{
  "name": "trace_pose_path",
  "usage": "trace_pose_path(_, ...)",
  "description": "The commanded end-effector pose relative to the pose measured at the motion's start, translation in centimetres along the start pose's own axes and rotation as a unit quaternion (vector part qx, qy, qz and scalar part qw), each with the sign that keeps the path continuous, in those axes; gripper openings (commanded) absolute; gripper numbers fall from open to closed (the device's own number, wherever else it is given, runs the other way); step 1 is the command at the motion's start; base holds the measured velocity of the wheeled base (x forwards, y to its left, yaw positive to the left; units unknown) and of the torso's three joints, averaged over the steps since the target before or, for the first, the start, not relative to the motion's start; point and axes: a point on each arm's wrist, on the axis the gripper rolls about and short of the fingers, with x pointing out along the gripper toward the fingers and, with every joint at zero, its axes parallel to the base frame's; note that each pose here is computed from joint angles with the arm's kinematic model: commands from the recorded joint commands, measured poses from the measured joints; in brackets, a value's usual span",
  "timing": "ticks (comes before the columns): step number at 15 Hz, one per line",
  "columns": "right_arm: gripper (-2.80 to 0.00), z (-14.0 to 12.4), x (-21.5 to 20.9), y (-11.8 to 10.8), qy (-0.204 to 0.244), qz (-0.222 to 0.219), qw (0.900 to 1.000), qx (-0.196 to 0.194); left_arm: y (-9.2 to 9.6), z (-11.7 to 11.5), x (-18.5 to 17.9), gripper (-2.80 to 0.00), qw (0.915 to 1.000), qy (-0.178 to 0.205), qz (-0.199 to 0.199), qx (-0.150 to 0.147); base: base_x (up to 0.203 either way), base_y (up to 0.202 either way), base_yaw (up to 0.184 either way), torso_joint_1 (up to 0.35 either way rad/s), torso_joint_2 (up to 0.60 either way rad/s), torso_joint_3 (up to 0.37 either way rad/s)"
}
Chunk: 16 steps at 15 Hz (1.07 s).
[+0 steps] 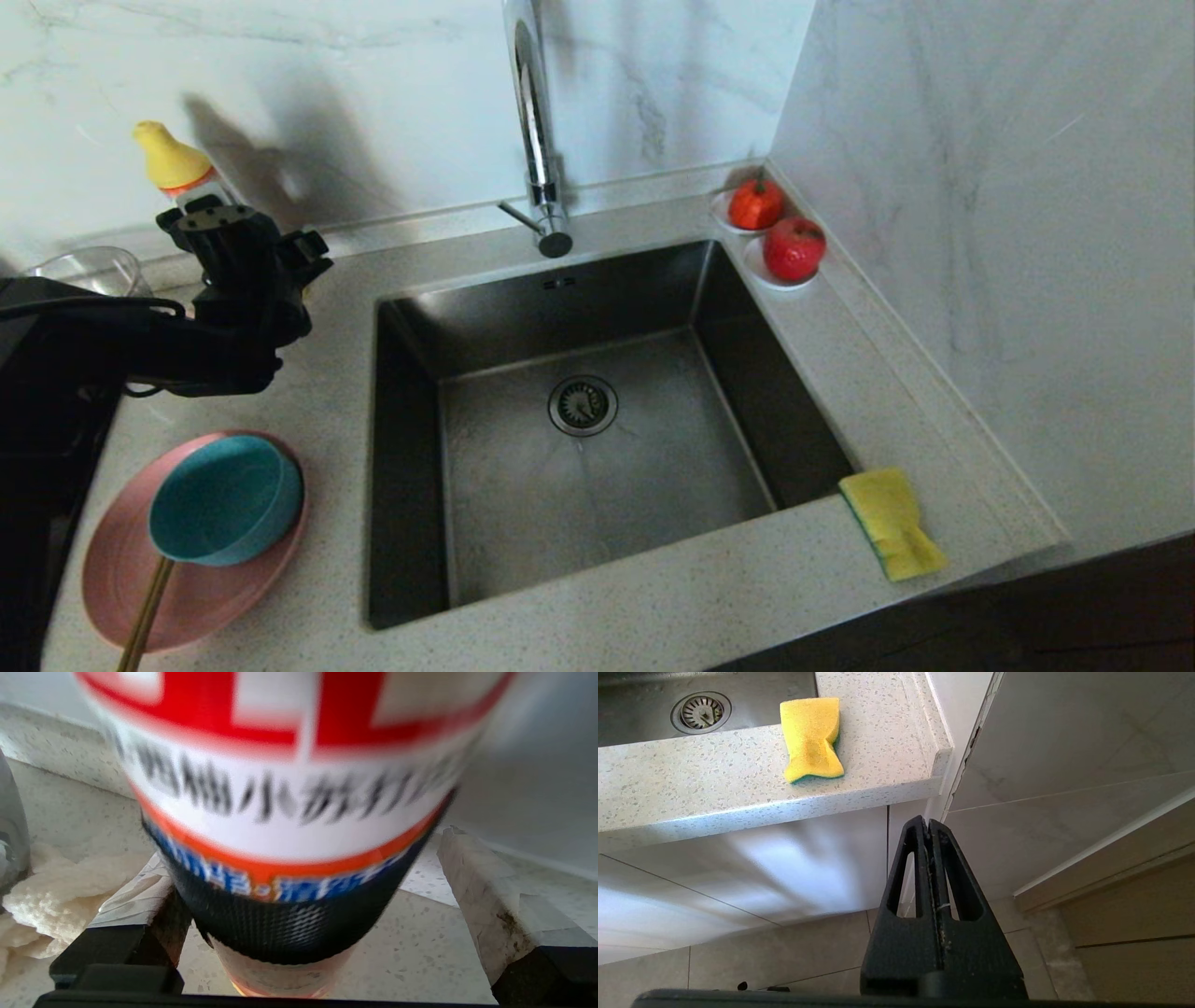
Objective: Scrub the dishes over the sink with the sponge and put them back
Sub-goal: Grab the dish soap
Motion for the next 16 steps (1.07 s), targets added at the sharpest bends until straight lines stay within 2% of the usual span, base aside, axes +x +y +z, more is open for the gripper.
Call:
trace_pose_path(1, -2.8, 0.0, 0.0, 0.0, 0.001, 0.0, 1.0, 0.0, 0.0, -0.2, 0.1, 0.0, 1.0, -0.001, 0.002, -0.001, 0.0, 0.0, 0.0, 0.0, 0.0, 0.0)
trace_pose_path(2, -2.8, 0.0, 0.0, 0.0, 0.001, 0.0, 1.0, 0.0, 0.0, -0.2, 0.3, -2.8, 1.0, -0.003, 0.002, -0.001, 0.0, 0.0, 0.0, 0.0, 0.0, 0.0)
trace_pose_path(8, -2.8, 0.0, 0.0, 0.0, 0.0, 0.0, 1.0, 0.0, -0.1, -0.5, 0.5, -2.8, 1.0, -0.004, 0.002, -0.002, 0.0, 0.0, 0.0, 0.0, 0.0, 0.0)
trace_pose_path(13, -2.8, 0.0, 0.0, 0.0, 0.001, 0.0, 1.0, 0.0, -0.1, 0.1, 0.4, -2.8, 0.9999, -0.01, 0.004, -0.007, 0.0, 0.0, 0.0, 0.0, 0.0, 0.0)
trace_pose_path(16, -2.8, 0.0, 0.0, 0.0, 0.001, 0.0, 1.0, 0.0, -0.2, 2.7, -0.4, -2.8, 0.9996, -0.025, 0.001, -0.017, 0.0, 0.0, 0.0, 0.0, 0.0, 0.0)
